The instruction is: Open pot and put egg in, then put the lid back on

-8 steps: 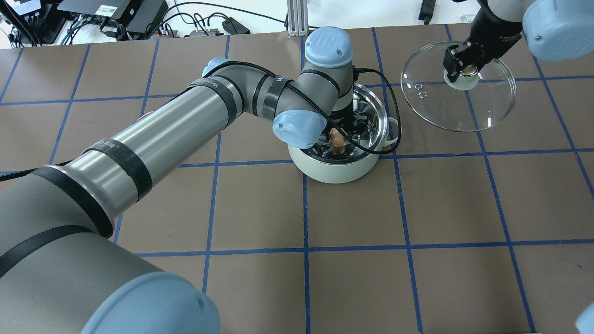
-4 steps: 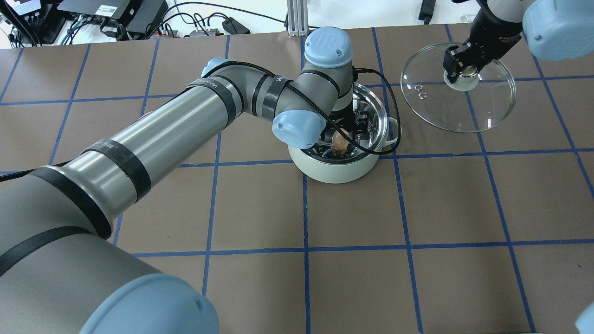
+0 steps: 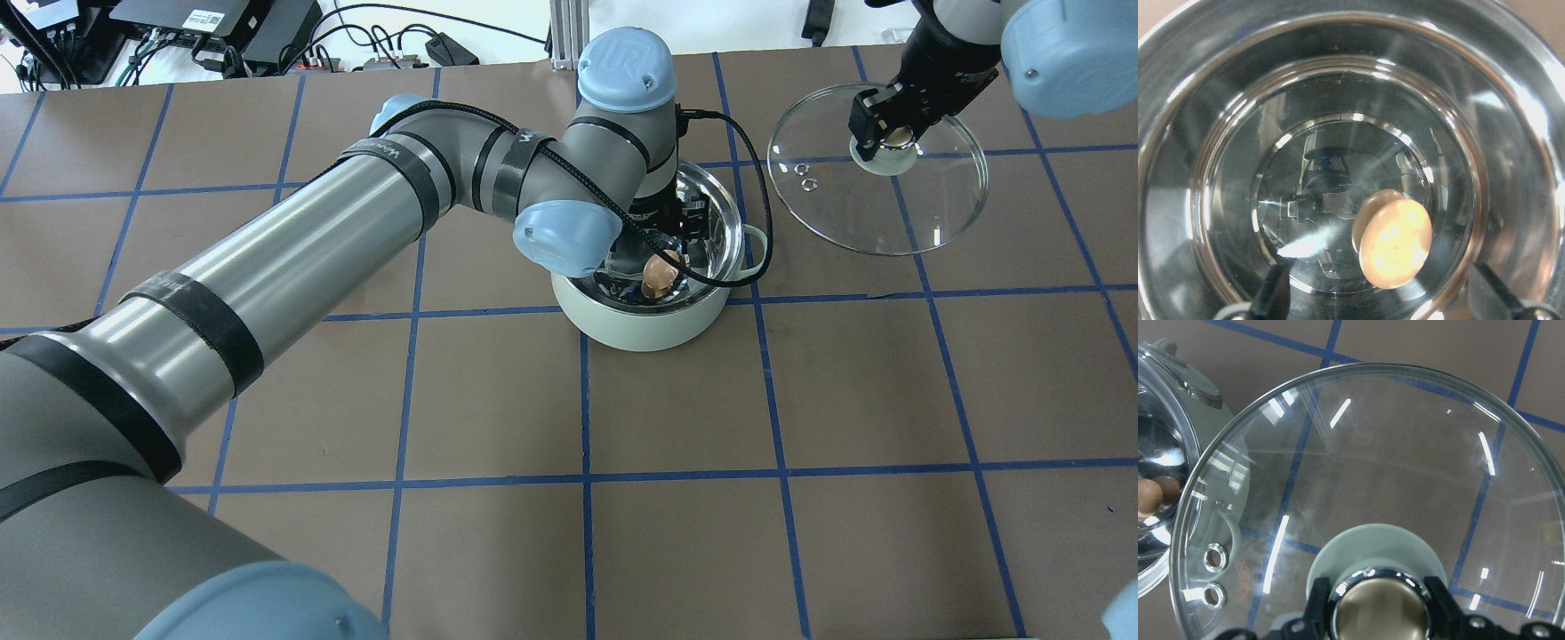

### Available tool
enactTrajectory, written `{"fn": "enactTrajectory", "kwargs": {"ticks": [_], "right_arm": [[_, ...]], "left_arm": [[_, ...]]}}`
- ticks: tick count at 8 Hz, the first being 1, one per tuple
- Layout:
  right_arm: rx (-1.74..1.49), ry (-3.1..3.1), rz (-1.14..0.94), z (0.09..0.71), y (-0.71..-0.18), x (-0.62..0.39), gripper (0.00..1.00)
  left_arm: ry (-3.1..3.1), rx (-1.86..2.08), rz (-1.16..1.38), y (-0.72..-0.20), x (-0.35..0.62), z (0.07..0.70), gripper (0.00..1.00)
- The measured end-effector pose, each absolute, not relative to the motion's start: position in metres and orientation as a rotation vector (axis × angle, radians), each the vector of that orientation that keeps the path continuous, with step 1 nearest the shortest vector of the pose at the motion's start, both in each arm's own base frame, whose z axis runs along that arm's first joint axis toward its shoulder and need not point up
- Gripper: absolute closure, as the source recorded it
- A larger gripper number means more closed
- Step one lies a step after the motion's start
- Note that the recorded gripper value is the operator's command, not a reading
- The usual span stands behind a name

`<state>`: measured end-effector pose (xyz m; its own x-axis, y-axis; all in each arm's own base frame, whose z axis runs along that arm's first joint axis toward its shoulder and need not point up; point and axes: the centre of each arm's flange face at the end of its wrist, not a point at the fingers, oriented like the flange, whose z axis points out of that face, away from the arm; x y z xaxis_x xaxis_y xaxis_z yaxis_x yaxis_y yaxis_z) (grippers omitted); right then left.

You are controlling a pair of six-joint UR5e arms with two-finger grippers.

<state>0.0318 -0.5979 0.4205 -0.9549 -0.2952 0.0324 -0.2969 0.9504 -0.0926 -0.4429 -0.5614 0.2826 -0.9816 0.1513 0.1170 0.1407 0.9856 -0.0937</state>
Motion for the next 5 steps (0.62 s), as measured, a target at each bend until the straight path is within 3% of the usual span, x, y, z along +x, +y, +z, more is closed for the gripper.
{"fn": "enactTrajectory", "kwargs": {"ticks": [5], "right_arm": [[0.455,-3.094,0.139,0.423,-0.593,0.039,1.00]], "left_arm": [[-3.007,-0.242,0.296,-0.563,-0.390,0.385,0.00]]}}
